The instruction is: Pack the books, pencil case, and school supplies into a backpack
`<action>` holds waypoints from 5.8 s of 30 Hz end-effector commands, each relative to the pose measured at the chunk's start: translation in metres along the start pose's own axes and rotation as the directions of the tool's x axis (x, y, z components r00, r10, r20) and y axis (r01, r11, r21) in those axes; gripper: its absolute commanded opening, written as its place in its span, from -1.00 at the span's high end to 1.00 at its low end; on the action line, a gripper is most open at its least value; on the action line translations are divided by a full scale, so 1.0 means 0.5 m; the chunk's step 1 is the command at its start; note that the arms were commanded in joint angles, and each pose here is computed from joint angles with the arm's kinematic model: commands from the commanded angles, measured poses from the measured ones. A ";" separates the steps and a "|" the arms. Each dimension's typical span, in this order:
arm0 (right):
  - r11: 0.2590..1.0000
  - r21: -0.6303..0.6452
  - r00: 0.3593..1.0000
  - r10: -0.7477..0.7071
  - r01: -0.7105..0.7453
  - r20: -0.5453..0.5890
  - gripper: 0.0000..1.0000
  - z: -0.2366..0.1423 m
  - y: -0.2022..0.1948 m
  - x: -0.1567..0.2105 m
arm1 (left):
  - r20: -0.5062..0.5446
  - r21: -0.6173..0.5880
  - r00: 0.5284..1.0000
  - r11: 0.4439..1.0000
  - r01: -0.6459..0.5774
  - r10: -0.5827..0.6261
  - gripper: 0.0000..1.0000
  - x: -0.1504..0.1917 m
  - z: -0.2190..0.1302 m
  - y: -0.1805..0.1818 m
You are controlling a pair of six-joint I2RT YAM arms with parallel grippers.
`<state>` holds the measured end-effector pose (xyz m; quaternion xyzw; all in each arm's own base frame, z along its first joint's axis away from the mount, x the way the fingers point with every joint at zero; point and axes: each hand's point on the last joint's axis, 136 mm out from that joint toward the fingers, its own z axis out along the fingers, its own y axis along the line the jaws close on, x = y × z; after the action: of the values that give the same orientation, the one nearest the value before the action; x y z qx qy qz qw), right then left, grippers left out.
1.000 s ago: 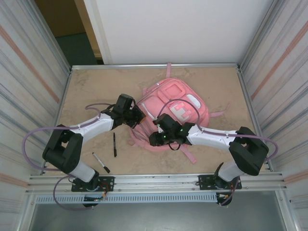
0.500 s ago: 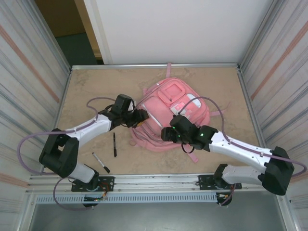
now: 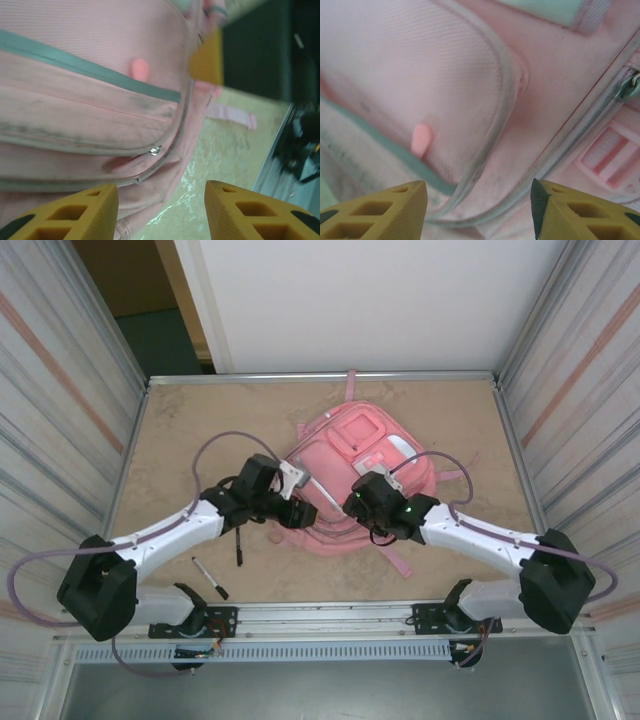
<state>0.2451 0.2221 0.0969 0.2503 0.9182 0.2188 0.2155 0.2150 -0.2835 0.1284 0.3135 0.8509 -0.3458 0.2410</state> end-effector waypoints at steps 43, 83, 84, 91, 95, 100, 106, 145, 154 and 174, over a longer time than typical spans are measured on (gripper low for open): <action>0.949 -0.250 0.976 0.156 -0.190 -0.151 1.00 -0.065 0.129 -0.141 | 0.223 -0.131 0.691 0.723 -0.678 0.688 0.40 0.013 0.067 0.003; 0.943 -0.299 0.963 0.066 -0.146 -0.260 1.00 -0.049 0.171 -0.117 | 0.307 -0.203 0.759 0.818 -0.538 0.574 0.24 -0.044 0.052 0.038; 0.940 -0.307 0.962 0.062 -0.146 -0.267 1.00 -0.053 0.176 -0.116 | 0.310 -0.205 0.762 0.822 -0.530 0.569 0.25 -0.047 0.055 0.040; 0.939 -0.316 0.962 0.048 -0.136 -0.270 1.00 -0.061 0.180 -0.111 | 0.348 -0.195 0.755 0.831 -0.521 0.555 0.23 -0.071 0.056 0.031; 0.940 -0.319 0.960 0.031 -0.123 -0.280 1.00 -0.055 0.179 -0.103 | 0.366 -0.179 0.738 0.822 -0.541 0.566 0.21 -0.082 0.057 0.019; 0.940 -0.316 0.953 0.027 -0.126 -0.300 1.00 -0.052 0.178 -0.095 | 0.380 -0.269 0.731 0.824 -0.499 0.566 0.20 -0.092 0.038 0.043; 0.941 -0.329 0.957 -0.015 -0.085 -0.290 1.00 -0.053 0.176 -0.097 | 0.353 -0.285 0.788 0.860 -0.424 0.505 0.10 -0.068 0.036 0.087; 0.943 -0.333 0.929 -0.104 -0.022 -0.355 1.00 -0.026 0.203 -0.053 | 0.399 -0.145 0.709 0.803 -0.578 0.582 0.61 -0.095 0.033 0.033; 0.954 -0.297 0.949 -0.068 -0.028 -0.307 1.00 -0.030 0.164 -0.084 | 0.346 -0.231 0.791 0.863 -0.450 0.505 1.00 -0.094 0.035 0.074; 0.986 -0.065 0.973 0.142 -0.156 -0.184 1.00 0.077 -0.075 -0.370 | 0.215 -0.336 0.880 0.878 -0.340 0.423 1.00 -0.004 -0.014 0.099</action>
<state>0.3581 0.1397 0.0972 0.2719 0.9032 0.3274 0.0563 0.2568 -0.2607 0.1341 0.3917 0.7436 -0.2117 0.4988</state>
